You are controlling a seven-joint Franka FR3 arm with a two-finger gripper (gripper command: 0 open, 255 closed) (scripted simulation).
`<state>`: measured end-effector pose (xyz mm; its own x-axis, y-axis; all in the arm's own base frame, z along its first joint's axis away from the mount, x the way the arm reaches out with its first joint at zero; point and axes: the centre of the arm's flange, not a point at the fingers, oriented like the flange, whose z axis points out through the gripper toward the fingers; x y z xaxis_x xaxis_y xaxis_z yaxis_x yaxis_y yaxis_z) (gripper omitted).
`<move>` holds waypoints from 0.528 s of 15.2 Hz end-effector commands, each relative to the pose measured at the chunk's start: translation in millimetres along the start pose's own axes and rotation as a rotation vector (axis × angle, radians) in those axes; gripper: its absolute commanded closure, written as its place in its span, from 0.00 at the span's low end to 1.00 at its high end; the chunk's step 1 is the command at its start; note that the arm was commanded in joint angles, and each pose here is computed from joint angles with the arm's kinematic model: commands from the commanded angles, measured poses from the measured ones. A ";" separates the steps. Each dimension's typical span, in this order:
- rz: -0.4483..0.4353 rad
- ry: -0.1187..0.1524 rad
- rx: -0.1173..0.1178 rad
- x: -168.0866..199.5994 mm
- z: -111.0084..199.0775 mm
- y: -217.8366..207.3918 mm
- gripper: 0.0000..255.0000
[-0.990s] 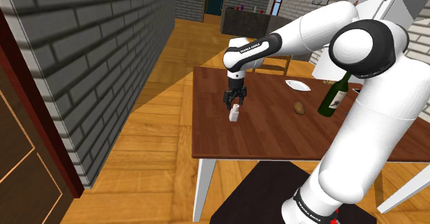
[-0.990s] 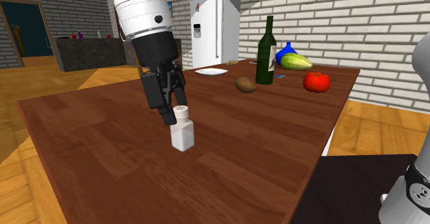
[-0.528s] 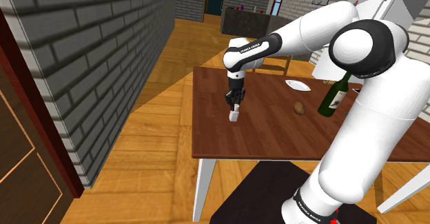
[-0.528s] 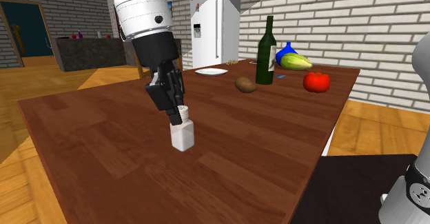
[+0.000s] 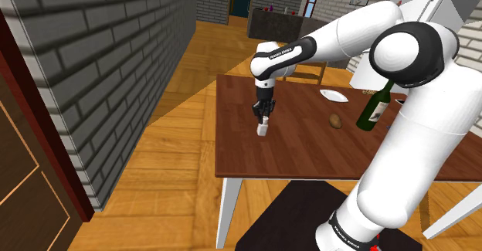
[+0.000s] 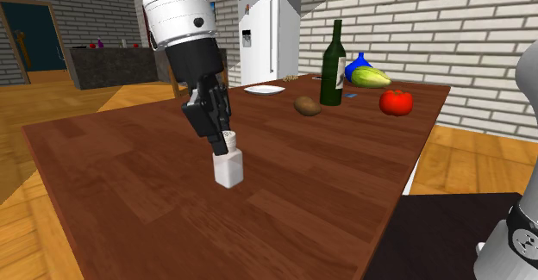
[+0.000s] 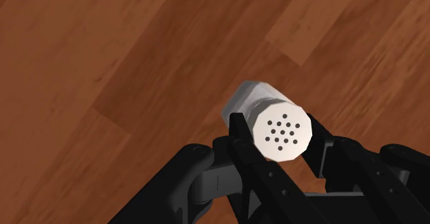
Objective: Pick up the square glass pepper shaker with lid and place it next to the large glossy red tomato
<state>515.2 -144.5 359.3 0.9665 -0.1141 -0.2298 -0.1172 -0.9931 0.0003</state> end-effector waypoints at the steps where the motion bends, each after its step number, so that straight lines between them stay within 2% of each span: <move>1: 0.000 0.000 0.000 -1.7 -8.0 0.2 1.00; 8: 0.000 0.000 0.000 -10.1 -44.0 0.2 1.00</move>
<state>516.8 -144.2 398.6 0.9666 -0.1144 -0.2293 -0.1175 -0.9931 0.0004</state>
